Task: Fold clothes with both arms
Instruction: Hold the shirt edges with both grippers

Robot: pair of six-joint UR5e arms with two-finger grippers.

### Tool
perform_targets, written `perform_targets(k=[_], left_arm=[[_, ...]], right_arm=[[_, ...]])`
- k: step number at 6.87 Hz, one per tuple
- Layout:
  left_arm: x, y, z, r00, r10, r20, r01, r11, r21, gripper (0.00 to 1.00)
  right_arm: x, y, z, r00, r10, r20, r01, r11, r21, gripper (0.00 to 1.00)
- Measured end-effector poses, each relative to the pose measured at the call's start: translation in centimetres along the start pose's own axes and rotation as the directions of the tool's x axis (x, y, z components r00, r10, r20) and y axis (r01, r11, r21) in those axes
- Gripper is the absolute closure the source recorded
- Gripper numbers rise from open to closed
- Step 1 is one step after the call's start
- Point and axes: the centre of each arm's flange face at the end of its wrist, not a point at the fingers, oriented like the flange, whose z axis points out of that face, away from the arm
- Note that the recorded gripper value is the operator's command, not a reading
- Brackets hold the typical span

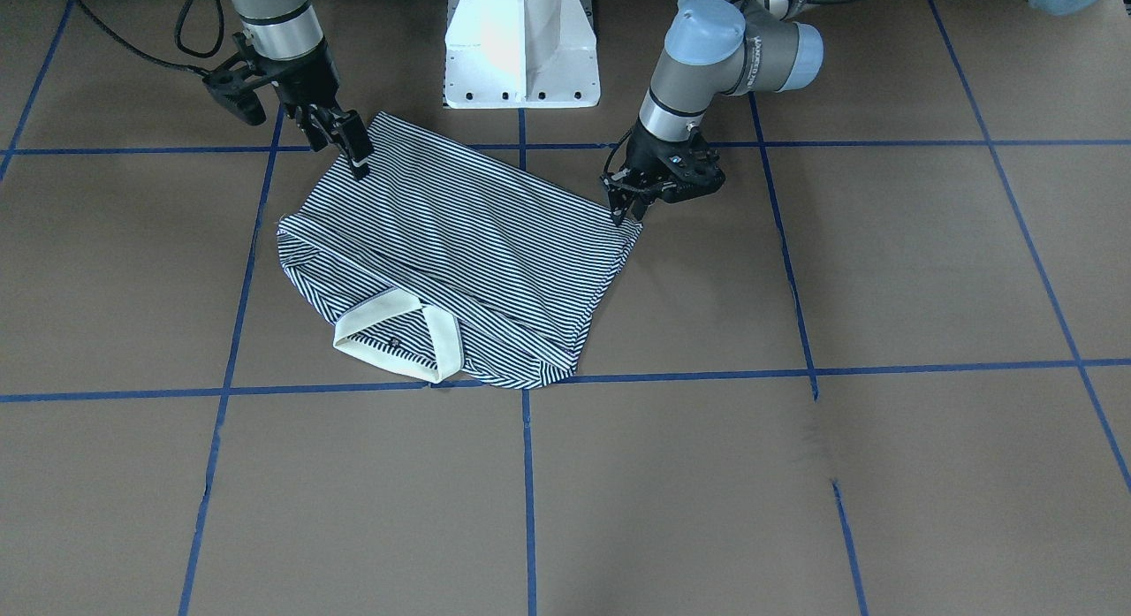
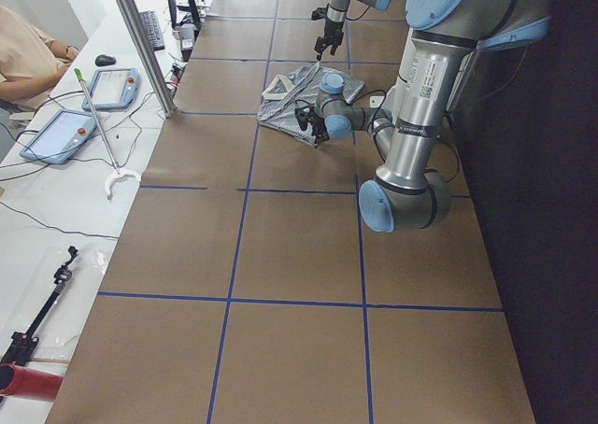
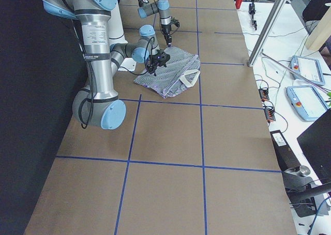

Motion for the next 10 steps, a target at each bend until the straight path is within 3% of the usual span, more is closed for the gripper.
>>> perform_targets(k=[7, 8, 9, 10], left_arm=[[-0.3, -0.5, 1.7, 0.998, -0.008, 0.060, 0.006, 1.000, 0.029, 0.50], [-0.4, -0.5, 1.8, 0.998, -0.010, 0.069, 0.008, 0.999, 0.031, 0.88], [-0.3, -0.5, 1.8, 0.997, -0.014, 0.072, 0.011, 0.999, 0.031, 1.00], [-0.3, -0.5, 1.7, 0.997, -0.018, 0.071, 0.016, 0.999, 0.031, 1.00]], right_arm=[[0.1, 0.0, 0.4, 1.000, -0.001, -0.008, 0.001, 1.000, 0.004, 0.00], [0.1, 0.0, 0.5, 1.000, -0.001, -0.008, 0.001, 1.000, 0.003, 0.00], [0.1, 0.0, 0.5, 1.000, -0.001, -0.008, 0.001, 1.000, 0.002, 0.00], [0.1, 0.0, 0.5, 1.000, -0.001, -0.008, 0.001, 1.000, 0.002, 0.00]])
